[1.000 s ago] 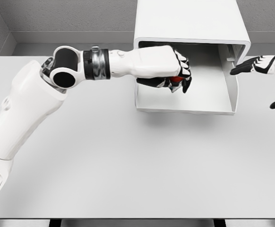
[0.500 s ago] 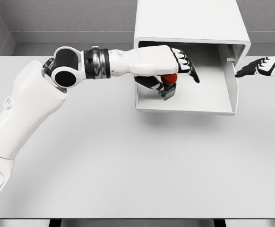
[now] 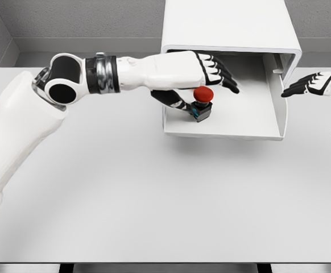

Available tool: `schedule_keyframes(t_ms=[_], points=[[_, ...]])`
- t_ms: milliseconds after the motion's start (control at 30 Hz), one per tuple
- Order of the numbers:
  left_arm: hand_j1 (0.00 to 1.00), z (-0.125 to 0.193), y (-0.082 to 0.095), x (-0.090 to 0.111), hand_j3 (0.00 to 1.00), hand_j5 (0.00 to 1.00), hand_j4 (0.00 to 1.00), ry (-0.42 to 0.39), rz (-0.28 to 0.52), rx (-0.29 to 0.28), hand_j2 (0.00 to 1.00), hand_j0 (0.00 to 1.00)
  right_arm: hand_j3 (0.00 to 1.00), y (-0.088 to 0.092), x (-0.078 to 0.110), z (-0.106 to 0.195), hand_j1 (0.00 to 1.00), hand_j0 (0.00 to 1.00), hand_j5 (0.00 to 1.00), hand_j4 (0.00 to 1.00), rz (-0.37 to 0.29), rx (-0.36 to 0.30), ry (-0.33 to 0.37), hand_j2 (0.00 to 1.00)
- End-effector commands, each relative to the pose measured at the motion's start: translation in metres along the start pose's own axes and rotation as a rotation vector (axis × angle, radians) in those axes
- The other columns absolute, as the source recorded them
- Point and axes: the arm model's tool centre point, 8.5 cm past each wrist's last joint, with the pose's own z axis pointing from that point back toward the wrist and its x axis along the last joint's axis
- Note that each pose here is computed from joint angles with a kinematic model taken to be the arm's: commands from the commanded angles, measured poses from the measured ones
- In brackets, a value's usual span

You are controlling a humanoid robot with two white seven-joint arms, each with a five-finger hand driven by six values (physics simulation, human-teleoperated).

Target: Slide open multi-storey tabletop storage cabinets and put open load switch and slide close multi-storey tabletop storage cabinets

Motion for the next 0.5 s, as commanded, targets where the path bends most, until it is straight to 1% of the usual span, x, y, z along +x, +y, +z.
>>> schedule_keyframes(t_ms=[0, 33, 67, 133, 167, 200, 233, 267, 300, 333, 367, 433, 467], points=[[0.91, 0.015, 0.009, 0.008, 0.91, 0.91, 0.91, -0.024, 0.009, 0.023, 0.91, 0.91, 1.0, -0.001, 0.003, -0.002, 1.0, 1.0, 1.0, 1.0, -0.002, -0.004, -0.011, 1.0], [0.96, 0.028, 0.016, 0.014, 0.96, 0.96, 0.96, -0.037, 0.01, 0.03, 0.96, 0.96, 1.0, -0.001, 0.005, -0.006, 1.0, 1.0, 1.0, 1.0, -0.001, -0.006, -0.024, 1.0], [1.0, 0.04, 0.024, 0.027, 1.0, 1.0, 1.0, -0.077, 0.016, 0.041, 1.0, 1.0, 1.0, 0.003, 0.006, -0.009, 1.0, 1.0, 1.0, 1.0, -0.01, 0.001, -0.032, 1.0], [1.0, 0.078, 0.035, 0.043, 1.0, 1.0, 1.0, -0.102, 0.057, 0.045, 1.0, 1.0, 1.0, 0.01, 0.007, -0.019, 1.0, 1.0, 1.0, 1.0, -0.032, 0.003, -0.061, 1.0], [1.0, 0.102, 0.035, 0.041, 1.0, 1.0, 1.0, -0.067, 0.088, 0.036, 1.0, 1.0, 1.0, 0.014, 0.007, -0.025, 1.0, 1.0, 1.0, 1.0, -0.044, 0.004, -0.076, 1.0], [1.0, 0.112, 0.036, 0.044, 1.0, 1.0, 1.0, -0.052, 0.081, 0.019, 1.0, 1.0, 1.0, 0.02, 0.008, -0.03, 1.0, 1.0, 1.0, 1.0, -0.058, 0.009, -0.088, 1.0], [1.0, 0.128, 0.033, 0.045, 1.0, 1.0, 1.0, -0.021, 0.097, 0.004, 1.0, 1.0, 1.0, 0.022, 0.009, -0.034, 1.0, 1.0, 1.0, 1.0, -0.065, 0.007, -0.1, 1.0], [1.0, 0.138, 0.027, 0.043, 1.0, 1.0, 1.0, 0.0, 0.121, -0.002, 1.0, 1.0, 1.0, 0.023, 0.009, -0.037, 1.0, 1.0, 1.0, 1.0, -0.071, -0.008, -0.106, 1.0], [1.0, 0.147, 0.024, 0.042, 1.0, 1.0, 1.0, 0.02, 0.135, -0.009, 1.0, 1.0, 1.0, 0.024, 0.01, -0.039, 1.0, 1.0, 1.0, 1.0, -0.078, -0.019, -0.112, 1.0], [1.0, 0.157, 0.017, 0.041, 1.0, 1.0, 1.0, 0.045, 0.157, -0.024, 1.0, 1.0, 1.0, 0.023, 0.01, -0.041, 1.0, 1.0, 1.0, 1.0, -0.08, -0.03, -0.118, 1.0], [1.0, 0.159, 0.013, 0.041, 1.0, 1.0, 1.0, 0.051, 0.167, -0.027, 1.0, 1.0, 1.0, 0.023, 0.012, -0.041, 1.0, 1.0, 1.0, 1.0, -0.077, -0.03, -0.123, 1.0], [1.0, 0.173, 0.007, 0.04, 1.0, 1.0, 1.0, 0.085, 0.191, -0.042, 1.0, 1.0, 1.0, 0.019, 0.01, -0.034, 1.0, 1.0, 1.0, 1.0, -0.067, -0.035, -0.103, 1.0], [1.0, 0.173, 0.005, 0.04, 1.0, 1.0, 1.0, 0.088, 0.194, -0.045, 1.0, 1.0, 1.0, 0.012, 0.011, -0.03, 1.0, 1.0, 1.0, 1.0, -0.054, -0.053, -0.099, 1.0]])
